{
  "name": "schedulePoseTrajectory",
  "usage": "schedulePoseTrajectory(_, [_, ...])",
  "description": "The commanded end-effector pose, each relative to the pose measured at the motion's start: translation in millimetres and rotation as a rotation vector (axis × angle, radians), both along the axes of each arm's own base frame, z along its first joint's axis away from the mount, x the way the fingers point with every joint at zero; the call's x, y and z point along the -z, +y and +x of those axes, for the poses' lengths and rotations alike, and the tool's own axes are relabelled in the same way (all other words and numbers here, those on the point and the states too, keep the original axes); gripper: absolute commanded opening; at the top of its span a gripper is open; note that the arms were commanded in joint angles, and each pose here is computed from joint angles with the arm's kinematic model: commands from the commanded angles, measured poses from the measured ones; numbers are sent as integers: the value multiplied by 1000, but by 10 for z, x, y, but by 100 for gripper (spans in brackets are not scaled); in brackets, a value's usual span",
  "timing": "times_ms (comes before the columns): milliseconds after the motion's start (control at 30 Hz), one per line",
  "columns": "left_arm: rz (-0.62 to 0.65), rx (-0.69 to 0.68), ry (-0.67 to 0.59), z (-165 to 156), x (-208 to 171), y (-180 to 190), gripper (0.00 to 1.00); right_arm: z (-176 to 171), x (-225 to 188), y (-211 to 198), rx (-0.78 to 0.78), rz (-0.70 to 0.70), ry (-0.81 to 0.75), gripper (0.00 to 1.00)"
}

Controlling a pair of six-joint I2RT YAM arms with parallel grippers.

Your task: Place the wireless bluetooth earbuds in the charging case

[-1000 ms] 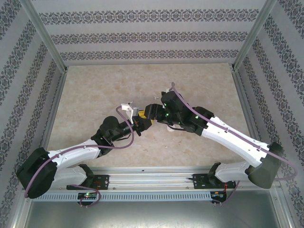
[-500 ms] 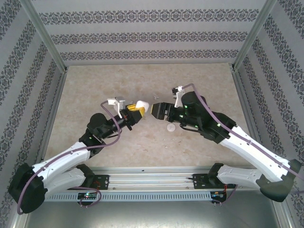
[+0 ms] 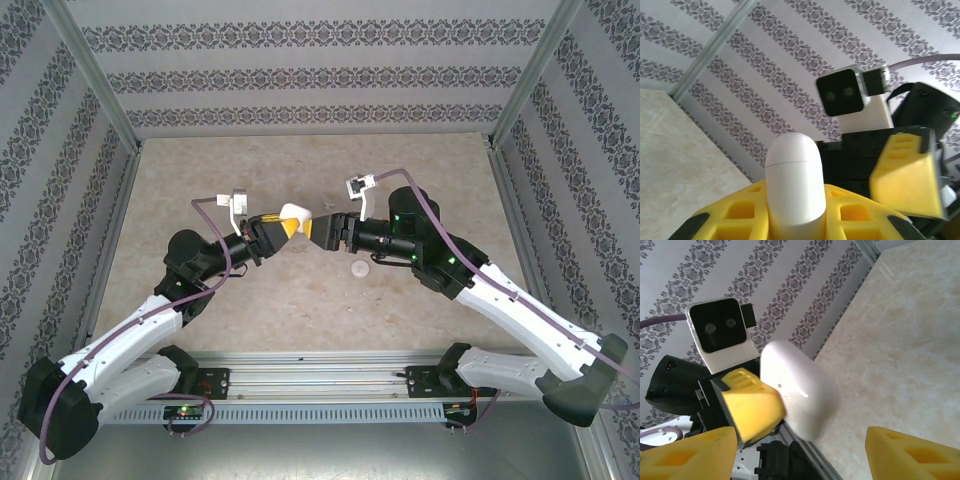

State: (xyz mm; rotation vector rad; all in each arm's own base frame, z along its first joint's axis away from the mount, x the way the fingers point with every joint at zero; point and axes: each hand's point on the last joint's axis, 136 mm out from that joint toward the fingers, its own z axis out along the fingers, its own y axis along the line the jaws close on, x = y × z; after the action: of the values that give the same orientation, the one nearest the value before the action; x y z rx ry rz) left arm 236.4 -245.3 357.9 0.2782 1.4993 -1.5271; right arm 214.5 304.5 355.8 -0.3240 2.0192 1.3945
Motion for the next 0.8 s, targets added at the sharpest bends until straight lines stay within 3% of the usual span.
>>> schedulePoseTrajectory(0, [-84,64,-56,-144,-348,29,12,-15,-159,44,-44,96,-26,65])
schedulePoseTrajectory(233, [-105,91,-52,-200,-406,33,12,-84,-196,99,-109,143,-10,53])
schedulePoseTrajectory(533, [-117,116,-46,-237,-450,26,12,-71,-150,204,-161,158,12,31])
schedulePoseTrajectory(767, [-69,133,-39,-255,-409,74,26,-31,-128,134,-160,130,-14,18])
